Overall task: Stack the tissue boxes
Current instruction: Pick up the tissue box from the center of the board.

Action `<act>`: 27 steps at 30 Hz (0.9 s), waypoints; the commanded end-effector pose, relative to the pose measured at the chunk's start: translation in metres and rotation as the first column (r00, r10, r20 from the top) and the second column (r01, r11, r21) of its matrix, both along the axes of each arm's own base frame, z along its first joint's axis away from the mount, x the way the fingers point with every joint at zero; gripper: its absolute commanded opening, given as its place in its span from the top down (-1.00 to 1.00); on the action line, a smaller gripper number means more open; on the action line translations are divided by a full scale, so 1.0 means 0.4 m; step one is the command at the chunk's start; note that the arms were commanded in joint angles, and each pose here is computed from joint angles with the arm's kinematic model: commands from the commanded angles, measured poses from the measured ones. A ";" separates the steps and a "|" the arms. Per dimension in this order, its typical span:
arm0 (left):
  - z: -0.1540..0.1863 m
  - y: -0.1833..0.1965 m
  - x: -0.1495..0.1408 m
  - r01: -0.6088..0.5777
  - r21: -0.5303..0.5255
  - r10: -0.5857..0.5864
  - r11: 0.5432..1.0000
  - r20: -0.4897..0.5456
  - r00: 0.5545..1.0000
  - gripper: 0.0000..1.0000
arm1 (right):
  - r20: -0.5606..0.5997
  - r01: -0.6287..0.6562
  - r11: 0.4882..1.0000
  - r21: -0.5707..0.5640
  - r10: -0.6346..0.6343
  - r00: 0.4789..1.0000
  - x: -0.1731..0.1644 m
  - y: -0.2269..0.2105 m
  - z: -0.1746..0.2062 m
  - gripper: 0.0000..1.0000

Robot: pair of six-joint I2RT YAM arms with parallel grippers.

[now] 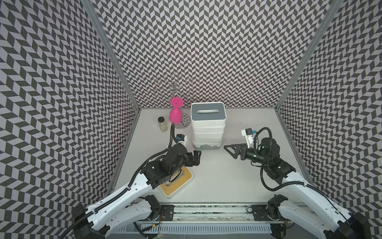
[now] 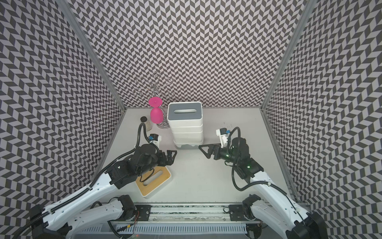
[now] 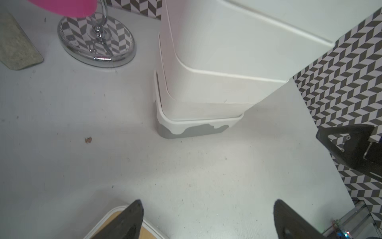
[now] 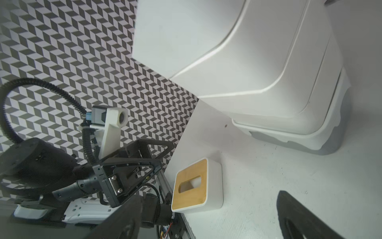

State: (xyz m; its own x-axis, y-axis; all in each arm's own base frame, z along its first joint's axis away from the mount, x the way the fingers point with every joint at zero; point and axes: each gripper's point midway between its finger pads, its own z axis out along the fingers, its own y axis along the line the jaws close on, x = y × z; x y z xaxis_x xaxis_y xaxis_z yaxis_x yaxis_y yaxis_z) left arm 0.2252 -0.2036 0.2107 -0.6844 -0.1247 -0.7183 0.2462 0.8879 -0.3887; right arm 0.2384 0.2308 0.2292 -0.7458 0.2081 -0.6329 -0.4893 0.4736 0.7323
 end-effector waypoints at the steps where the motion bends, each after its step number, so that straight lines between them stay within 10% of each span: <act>1: -0.076 0.021 -0.043 -0.051 0.061 0.056 0.997 -0.090 0.994 -0.96 | 0.064 -0.101 0.994 0.052 0.097 0.993 -0.048 0.046 0.017 -0.98; 10: -0.264 0.028 -0.156 -0.033 0.173 0.079 0.984 -0.264 0.961 -0.99 | -0.021 -0.220 0.973 0.066 0.222 0.975 -0.133 0.123 -0.105 -0.98; 27: -0.349 0.096 -0.160 -0.093 0.321 0.183 0.943 -0.262 0.948 -0.99 | 0.008 -0.205 0.978 0.045 0.205 0.979 -0.126 0.128 -0.109 -0.99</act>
